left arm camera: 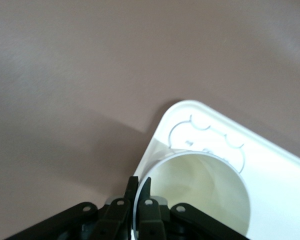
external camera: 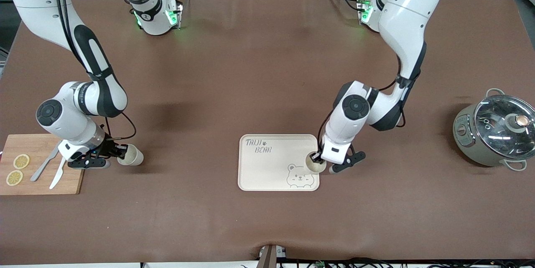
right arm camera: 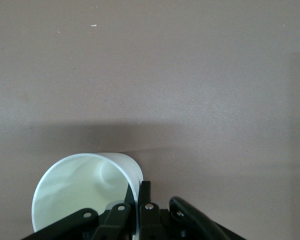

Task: Place white IKEA cup upright on tray with both arms
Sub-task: 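Carry the held cup onto the tray with the left gripper, then carry the cup toward the tray with the right gripper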

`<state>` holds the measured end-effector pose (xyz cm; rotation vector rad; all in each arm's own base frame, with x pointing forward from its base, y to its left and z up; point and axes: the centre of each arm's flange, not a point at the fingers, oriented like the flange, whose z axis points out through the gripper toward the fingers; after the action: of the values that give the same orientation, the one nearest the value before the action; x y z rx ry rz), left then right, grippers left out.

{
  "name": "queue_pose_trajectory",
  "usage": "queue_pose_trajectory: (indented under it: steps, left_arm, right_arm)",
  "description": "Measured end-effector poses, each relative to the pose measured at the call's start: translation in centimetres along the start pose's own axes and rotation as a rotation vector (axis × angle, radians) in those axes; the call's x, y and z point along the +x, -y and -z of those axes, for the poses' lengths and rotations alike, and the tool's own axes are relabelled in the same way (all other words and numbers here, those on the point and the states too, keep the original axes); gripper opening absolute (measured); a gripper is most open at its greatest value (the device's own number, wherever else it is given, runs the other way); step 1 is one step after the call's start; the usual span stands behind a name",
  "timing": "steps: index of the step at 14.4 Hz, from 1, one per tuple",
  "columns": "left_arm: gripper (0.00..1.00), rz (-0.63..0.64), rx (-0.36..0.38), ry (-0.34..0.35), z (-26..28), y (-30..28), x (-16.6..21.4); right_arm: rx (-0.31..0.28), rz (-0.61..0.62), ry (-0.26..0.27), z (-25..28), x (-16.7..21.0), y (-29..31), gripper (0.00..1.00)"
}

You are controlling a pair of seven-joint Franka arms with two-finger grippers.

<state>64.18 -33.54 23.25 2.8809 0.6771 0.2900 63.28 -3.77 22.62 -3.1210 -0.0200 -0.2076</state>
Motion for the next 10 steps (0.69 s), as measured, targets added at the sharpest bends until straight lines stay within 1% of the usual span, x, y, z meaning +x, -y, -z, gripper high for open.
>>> queue_pose_trajectory:
  steps: [2, 3, 5, 7, 8, 10]
  left_arm:
    - [0.04, -0.001, -0.012, -0.013, 0.6, -0.6, 0.6]
    - [0.04, -0.004, -0.016, -0.015, 0.8, -0.9, 0.4]
    - [0.04, -0.02, -0.015, -0.01, 0.9, -1.7, -0.5]
    - [0.04, -0.038, 0.0, 0.006, 0.8, -2.4, -1.9]
    - [0.04, -0.048, 0.015, 0.017, 0.6, -2.7, -2.7]
    - [0.04, -0.074, 0.054, 0.034, 0.3, -2.9, -4.0]
  right_arm:
    - [0.001, 0.005, 0.002, 0.1, 0.2, 0.3, 0.04]
    - [0.005, 0.01, 0.02, 0.4, 0.5, 0.7, 0.04]
    - [0.019, -0.011, 0.089, 2.6, 2.1, 1.5, 0.04]
    - [0.029, -0.065, 0.147, 7.0, 4.7, 3.0, 0.04]
    - [0.031, -0.097, 0.156, 9.4, 5.9, 4.5, 0.04]
    - [0.045, -0.182, 0.151, 12.7, 7.3, 8.6, 0.04]
